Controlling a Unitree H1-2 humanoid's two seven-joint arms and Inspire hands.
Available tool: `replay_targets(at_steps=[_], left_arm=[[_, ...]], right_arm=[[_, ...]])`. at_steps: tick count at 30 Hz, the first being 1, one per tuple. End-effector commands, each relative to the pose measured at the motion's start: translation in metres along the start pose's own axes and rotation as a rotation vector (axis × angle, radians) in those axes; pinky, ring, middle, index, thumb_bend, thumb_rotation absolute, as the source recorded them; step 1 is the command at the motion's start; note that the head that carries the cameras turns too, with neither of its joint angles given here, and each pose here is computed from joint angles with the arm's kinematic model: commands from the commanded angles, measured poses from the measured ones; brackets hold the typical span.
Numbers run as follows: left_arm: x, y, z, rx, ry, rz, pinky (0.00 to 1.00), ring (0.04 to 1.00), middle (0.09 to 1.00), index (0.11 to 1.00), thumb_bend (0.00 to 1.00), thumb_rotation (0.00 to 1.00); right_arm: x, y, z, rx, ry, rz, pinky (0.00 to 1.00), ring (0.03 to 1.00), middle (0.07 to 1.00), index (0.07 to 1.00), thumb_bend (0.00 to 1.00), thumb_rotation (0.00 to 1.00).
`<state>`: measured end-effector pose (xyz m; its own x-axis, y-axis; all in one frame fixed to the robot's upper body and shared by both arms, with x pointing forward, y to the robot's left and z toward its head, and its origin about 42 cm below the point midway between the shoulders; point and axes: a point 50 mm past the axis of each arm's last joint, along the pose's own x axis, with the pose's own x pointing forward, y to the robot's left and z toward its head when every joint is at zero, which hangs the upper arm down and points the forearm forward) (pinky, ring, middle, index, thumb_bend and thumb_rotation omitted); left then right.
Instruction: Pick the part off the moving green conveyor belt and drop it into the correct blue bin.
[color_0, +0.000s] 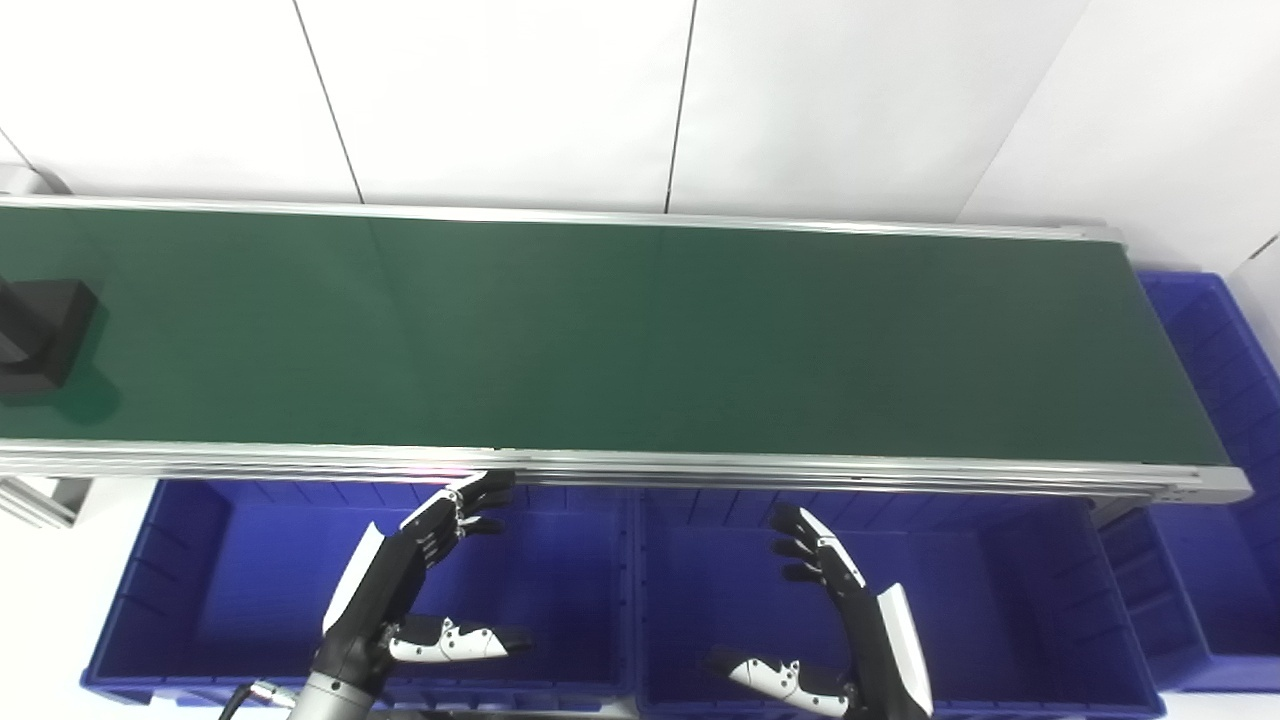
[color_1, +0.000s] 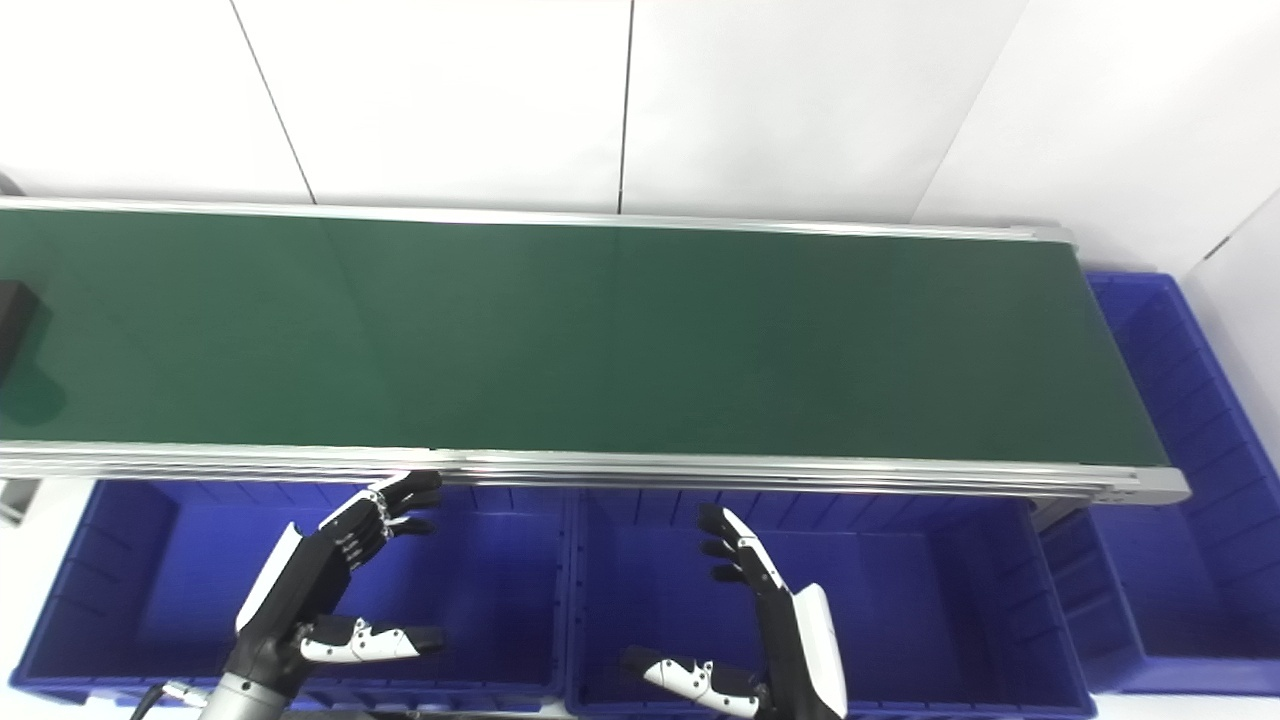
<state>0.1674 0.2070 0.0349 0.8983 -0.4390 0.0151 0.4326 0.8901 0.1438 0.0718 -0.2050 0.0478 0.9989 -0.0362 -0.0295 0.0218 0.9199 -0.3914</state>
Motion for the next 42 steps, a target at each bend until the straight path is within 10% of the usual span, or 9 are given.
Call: replay_targets(at_steps=[1, 23, 42], left_arm=[[0.005, 0.005, 0.007, 0.014, -0.057, 0.008, 0.73, 0.820, 0.848, 0.808, 0.92, 0.20], [0.010, -0.010, 0.003, 0.015, -0.043, -0.018, 0.73, 0.801, 0.829, 0.807, 0.93, 0.18], [0.015, -0.025, 0.001, 0.076, -0.044, -0.003, 0.67, 0.747, 0.792, 0.763, 0.99, 0.21]], right_arm=[[0.002, -0.001, 0.006, 0.019, -0.064, -0.021, 0.69, 0.776, 0.835, 0.869, 0.74, 0.24], [-0.002, -0.013, -0.007, 0.034, -0.039, -0.017, 0.69, 0.774, 0.843, 0.880, 0.72, 0.24], [-0.007, -0.024, -0.016, 0.071, -0.013, -0.011, 0.82, 0.848, 0.891, 0.938, 0.60, 0.01]])
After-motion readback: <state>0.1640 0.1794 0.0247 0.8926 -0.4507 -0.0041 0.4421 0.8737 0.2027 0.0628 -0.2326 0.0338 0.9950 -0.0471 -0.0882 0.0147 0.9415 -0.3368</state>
